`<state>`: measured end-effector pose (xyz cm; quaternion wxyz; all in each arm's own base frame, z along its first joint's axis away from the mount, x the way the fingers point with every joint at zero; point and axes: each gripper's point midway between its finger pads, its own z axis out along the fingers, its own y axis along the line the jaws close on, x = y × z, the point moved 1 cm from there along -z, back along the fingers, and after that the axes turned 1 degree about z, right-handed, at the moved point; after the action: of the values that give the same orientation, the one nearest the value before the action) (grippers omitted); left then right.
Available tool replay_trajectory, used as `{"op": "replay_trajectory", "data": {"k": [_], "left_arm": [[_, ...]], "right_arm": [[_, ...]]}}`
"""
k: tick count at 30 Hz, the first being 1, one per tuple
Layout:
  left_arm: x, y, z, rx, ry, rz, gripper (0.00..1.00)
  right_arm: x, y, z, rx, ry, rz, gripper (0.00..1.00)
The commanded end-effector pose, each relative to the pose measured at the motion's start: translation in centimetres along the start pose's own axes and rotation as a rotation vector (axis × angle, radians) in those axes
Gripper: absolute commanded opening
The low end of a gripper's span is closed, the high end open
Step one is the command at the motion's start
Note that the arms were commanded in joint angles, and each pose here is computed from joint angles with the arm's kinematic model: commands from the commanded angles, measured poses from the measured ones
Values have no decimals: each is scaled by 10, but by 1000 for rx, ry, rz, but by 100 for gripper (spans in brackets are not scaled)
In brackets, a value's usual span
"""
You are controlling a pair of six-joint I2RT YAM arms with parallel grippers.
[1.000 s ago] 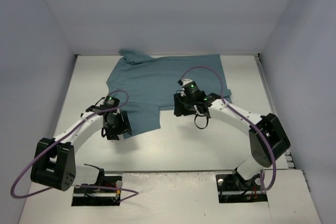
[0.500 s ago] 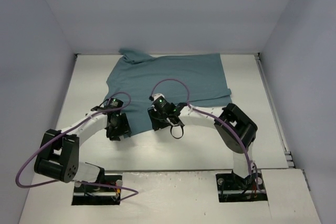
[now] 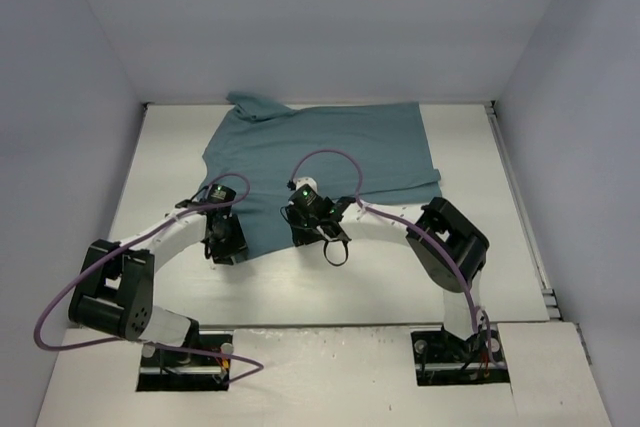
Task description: Fold and stack the t-shirts
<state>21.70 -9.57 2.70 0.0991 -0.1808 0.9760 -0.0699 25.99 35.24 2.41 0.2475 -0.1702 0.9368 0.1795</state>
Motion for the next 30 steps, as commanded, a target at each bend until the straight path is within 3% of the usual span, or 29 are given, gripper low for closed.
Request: {"op": "replay_trajectory", "data": {"k": [1, 3, 4, 6, 8, 13, 18, 30], "left_arm": [[2, -3, 24, 1, 2, -5, 32], [6, -2, 28, -3, 14, -3, 26], [6, -2, 28, -4, 16, -3, 25], [5, -1, 27, -8, 7, 3, 5], [-4, -4, 21, -4, -24, 11, 0], [-46, -27, -20, 52, -158, 72, 0], [-115, -57, -69, 120, -331, 110, 0], [-250, -90, -74, 198, -436, 136, 0]], "right_arm": [[-6, -6, 2, 41, -43, 33, 24], [-3, -7, 3, 45, -35, 32, 14], [-3, -7, 4, 45, -34, 31, 13], [-7, -6, 2, 43, -45, 25, 1], [-15, -4, -1, 41, -63, 17, 0], [-54, 4, -14, 22, -132, -13, 0], [-114, -6, -26, 6, -212, 6, 0], [-229, -47, 0, 4, -343, -29, 0]]}}
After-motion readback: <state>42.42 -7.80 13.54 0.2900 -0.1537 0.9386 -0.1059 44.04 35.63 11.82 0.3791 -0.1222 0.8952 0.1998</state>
